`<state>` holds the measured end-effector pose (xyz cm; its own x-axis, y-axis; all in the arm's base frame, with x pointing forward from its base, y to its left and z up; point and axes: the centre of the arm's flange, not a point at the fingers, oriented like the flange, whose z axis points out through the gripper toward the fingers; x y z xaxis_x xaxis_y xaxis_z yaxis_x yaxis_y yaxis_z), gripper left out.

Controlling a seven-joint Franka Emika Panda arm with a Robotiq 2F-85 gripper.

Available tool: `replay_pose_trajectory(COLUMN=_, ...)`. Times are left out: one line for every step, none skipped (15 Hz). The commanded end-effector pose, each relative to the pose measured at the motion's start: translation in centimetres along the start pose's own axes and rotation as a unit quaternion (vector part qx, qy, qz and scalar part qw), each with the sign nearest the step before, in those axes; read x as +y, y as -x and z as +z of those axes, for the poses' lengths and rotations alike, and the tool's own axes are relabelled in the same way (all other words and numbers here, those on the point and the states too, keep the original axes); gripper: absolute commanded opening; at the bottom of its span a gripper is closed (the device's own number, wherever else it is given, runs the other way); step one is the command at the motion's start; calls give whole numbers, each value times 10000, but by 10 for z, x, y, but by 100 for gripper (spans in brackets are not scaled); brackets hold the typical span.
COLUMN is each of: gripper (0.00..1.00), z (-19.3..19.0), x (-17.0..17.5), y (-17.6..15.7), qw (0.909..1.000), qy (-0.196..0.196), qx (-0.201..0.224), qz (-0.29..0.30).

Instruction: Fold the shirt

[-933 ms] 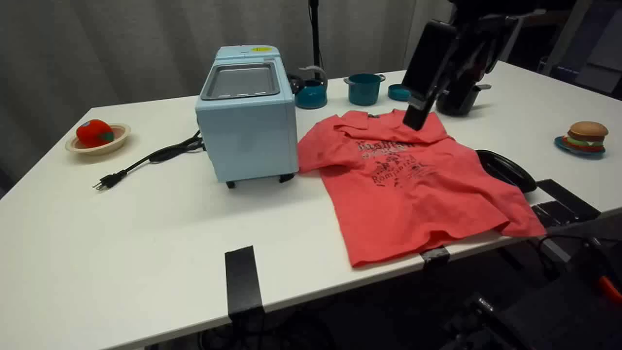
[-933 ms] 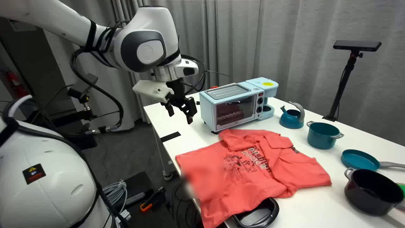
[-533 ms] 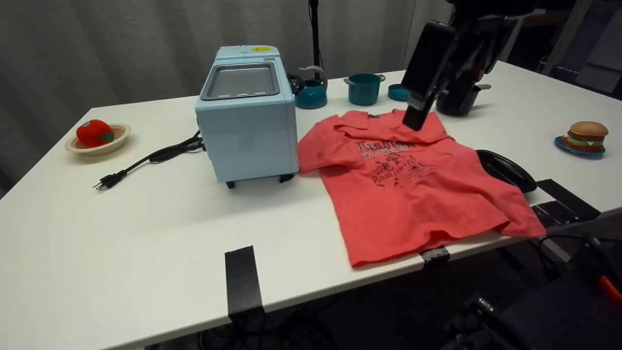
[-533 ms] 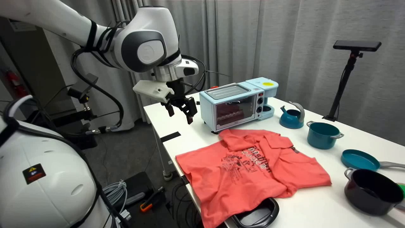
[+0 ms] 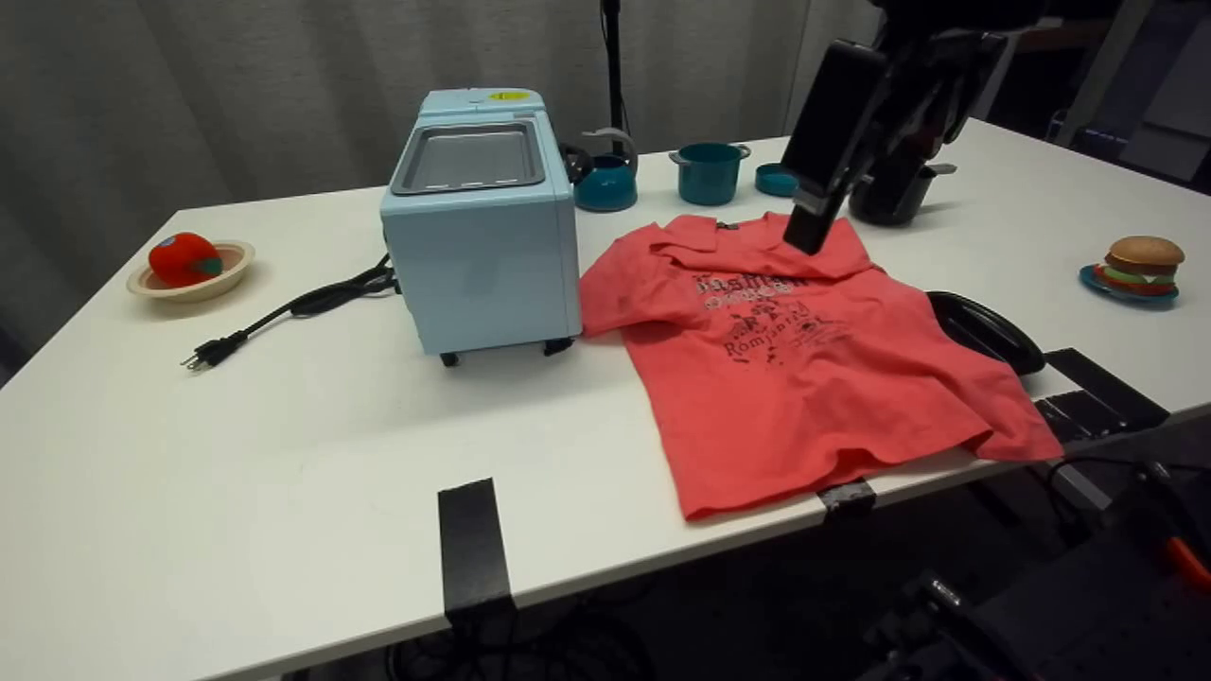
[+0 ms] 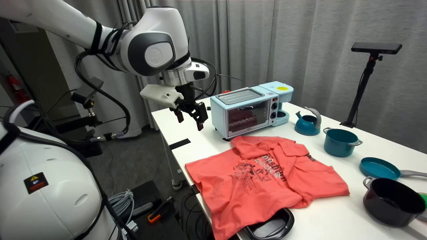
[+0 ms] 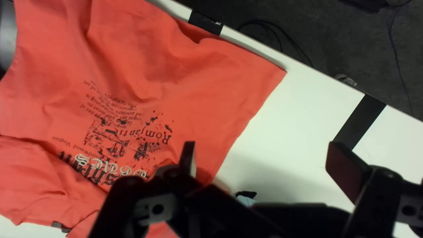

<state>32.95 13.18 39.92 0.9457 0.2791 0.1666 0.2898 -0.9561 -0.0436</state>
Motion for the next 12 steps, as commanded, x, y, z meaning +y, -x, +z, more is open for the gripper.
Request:
replay_pose_trajectory(gripper=100, z=0, x=0, y=0, qw=10000, qy=0, qx=0, qz=0)
replay_pose_trajectory(gripper=100, z=0, x=0, y=0, qw=10000, qy=0, qx=0, qz=0)
replay_pose_trajectory(gripper=100, z=-1, x=5, y=-8, qw=10000, qy=-7, qx=16, qz=-36)
replay_pose_trajectory(gripper=100, z=-1, x=9, y=-14, qw=10000, qy=-14, qx=28, qz=-41)
replay_pose_trajectory(gripper=100, z=-1, x=17, y=-24, qw=10000, qy=-31, qx=32, qz=-31)
replay_pose_trajectory(gripper=100, z=-1, x=23, y=-32, qw=10000, qy=-35, qx=46, qz=-6)
replay_pose_trajectory(gripper=100, z=0, x=33, y=-41, qw=10000, qy=-43, qx=55, qz=24)
replay_pose_trajectory(gripper=100, z=2, x=41, y=-50, qw=10000, qy=-69, qx=48, qz=41)
replay_pose_trajectory(gripper=100, z=5, x=52, y=-58, qw=9999, qy=-114, qx=66, qz=50)
replay_pose_trajectory(gripper=100, z=10, x=60, y=-67, qw=9998, qy=-156, qx=91, qz=45)
replay_pose_trajectory(gripper=100, z=18, x=70, y=-76, qw=9997, qy=-187, qx=141, qz=18)
replay_pose_trajectory(gripper=100, z=25, x=76, y=-83, qw=9996, qy=-206, qx=199, qz=-32)
